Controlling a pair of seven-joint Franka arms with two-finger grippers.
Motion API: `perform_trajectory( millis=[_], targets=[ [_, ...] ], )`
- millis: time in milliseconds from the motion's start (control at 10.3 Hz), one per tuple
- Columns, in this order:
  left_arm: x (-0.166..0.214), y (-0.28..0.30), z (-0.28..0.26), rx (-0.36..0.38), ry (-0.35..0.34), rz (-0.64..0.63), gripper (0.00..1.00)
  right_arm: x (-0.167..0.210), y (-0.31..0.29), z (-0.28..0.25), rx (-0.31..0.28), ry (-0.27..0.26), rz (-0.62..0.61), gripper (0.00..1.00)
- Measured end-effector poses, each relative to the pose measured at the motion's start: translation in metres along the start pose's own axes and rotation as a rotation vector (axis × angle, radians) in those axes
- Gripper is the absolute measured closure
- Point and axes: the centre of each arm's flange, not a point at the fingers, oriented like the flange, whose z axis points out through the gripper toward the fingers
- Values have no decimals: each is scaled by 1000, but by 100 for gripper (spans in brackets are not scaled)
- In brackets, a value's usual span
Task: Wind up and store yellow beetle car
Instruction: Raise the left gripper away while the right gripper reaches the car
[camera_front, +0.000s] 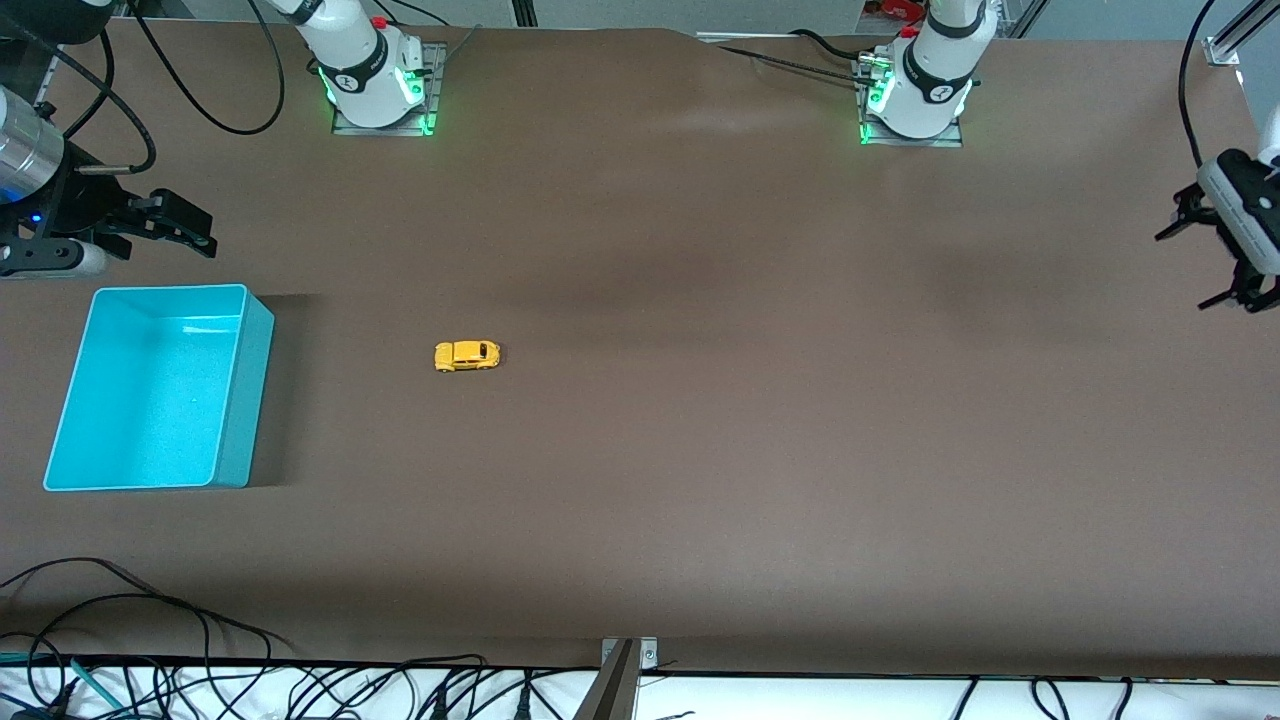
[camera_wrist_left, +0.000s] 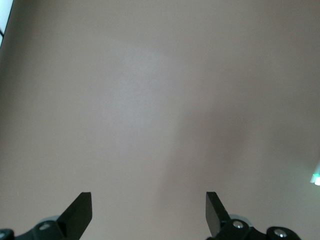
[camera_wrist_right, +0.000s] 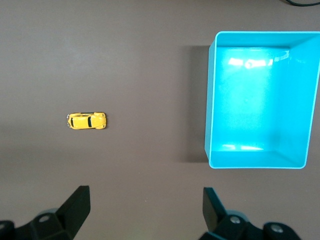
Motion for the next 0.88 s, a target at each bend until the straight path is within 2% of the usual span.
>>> perform_trajectory(
  millis=[195, 389, 681, 875],
  targets=[
    [40, 20, -39, -4, -53, -98, 0, 16, -3, 15, 4, 23, 49, 0],
    [47, 31, -62, -17, -75, -267, 0, 38, -13, 46, 8, 31, 137, 0],
    [78, 49, -79, -13, -96, -576, 0, 57, -57, 90, 5, 3, 388, 0],
    [107, 64, -84, -4, -108, -701, 0, 57, -85, 110, -8, -26, 563, 0]
  ],
)
